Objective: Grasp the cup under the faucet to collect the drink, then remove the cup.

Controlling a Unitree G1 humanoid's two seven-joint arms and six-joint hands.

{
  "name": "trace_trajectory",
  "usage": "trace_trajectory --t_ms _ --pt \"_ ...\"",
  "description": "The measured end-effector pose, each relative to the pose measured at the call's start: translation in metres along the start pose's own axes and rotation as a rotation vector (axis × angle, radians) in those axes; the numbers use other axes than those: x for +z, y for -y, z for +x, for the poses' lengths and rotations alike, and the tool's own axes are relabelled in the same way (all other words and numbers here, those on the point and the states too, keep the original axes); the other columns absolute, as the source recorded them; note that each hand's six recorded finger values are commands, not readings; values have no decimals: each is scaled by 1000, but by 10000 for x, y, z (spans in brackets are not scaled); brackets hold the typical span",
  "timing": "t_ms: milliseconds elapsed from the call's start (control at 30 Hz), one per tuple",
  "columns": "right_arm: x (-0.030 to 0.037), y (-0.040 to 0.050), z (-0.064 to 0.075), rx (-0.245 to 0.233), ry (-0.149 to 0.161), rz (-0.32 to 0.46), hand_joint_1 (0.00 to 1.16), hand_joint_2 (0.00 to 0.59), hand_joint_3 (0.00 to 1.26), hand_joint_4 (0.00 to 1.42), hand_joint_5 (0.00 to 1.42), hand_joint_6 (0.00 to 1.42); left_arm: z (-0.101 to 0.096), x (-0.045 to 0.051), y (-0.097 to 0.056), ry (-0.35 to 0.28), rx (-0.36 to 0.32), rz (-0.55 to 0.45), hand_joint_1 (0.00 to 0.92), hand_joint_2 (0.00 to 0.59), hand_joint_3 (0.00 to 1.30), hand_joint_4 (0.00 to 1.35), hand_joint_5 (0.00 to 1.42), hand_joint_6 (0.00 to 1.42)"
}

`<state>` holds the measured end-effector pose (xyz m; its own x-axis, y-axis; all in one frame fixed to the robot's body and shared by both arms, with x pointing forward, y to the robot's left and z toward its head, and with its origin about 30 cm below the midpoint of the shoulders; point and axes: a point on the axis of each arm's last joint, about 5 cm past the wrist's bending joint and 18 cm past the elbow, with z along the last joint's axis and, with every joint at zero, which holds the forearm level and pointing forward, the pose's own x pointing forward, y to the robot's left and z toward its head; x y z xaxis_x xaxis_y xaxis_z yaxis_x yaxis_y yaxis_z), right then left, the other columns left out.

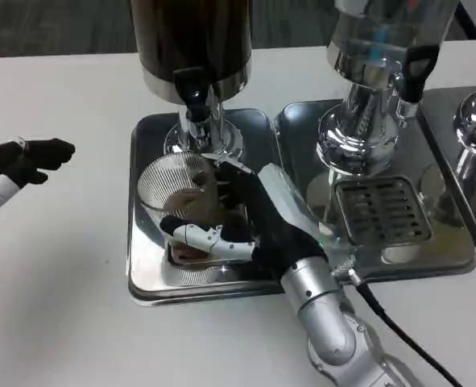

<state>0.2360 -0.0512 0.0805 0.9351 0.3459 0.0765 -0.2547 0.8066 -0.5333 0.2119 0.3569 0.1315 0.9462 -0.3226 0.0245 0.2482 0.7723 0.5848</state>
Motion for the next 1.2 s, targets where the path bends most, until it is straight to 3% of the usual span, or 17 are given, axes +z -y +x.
trace_trajectory --t_ms 400,1200 --pt "-39 -43 -38 -46 8 25 644 228 430 549 574 526 -4 -7 4 -8 -6 1 0 108 344 288 243 306" --pt "-93 -46 -137 -107 4 40 678 240 503 645 701 670 30 2 -6 -10 -9 1 0 111 323 289 253 313"
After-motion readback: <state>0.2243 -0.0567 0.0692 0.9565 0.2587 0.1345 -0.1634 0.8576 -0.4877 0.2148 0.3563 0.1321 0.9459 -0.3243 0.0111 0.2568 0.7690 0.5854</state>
